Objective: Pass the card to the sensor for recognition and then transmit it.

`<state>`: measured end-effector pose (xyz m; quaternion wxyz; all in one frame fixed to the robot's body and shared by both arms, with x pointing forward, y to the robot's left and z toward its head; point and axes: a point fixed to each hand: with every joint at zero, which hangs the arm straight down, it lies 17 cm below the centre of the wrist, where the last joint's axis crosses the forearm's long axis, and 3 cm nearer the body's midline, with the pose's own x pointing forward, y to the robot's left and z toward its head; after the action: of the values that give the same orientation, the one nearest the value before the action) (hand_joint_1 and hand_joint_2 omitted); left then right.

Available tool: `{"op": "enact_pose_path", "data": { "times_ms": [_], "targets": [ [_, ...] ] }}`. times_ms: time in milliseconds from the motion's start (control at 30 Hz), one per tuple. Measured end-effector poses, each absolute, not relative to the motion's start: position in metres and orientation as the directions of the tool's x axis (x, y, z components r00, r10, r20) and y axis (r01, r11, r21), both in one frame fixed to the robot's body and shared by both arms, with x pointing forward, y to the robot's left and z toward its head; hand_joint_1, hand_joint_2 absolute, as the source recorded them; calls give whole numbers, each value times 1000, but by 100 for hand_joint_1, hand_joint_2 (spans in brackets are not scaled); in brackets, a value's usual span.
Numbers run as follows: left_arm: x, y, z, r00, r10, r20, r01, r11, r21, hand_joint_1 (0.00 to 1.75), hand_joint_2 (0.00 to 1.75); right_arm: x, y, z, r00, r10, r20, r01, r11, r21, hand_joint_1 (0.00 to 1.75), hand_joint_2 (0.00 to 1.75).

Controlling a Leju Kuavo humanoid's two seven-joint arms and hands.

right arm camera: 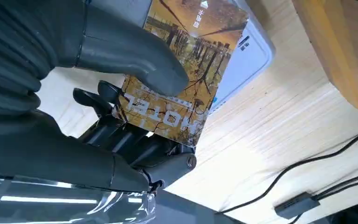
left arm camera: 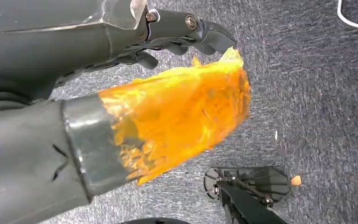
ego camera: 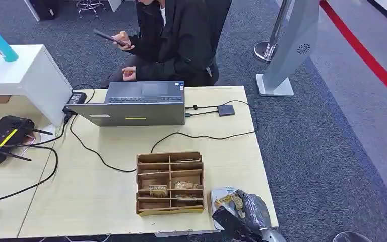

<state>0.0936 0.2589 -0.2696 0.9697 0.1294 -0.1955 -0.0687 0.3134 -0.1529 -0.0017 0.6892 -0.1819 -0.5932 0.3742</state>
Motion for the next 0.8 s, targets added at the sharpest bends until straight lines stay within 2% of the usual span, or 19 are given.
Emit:
{"op": "enact_pose_path", "data": {
  "times_ms": [200,433,800],
  "targets": [
    [93,257,-270,916,-187,355,90,958,273,0,0,316,-154,-3,5,765,644,-295,616,-730,175,175],
    [91,256,-271,918,-198,344,104,956,273,0,0,320,-164,-2,-8,843,538,-253,519,-817,175,175],
    [90,253,-271,920,-208,333,117,955,273,0,0,323,-172,-1,-10,882,471,-226,457,-860,175,175]
  ]
}}
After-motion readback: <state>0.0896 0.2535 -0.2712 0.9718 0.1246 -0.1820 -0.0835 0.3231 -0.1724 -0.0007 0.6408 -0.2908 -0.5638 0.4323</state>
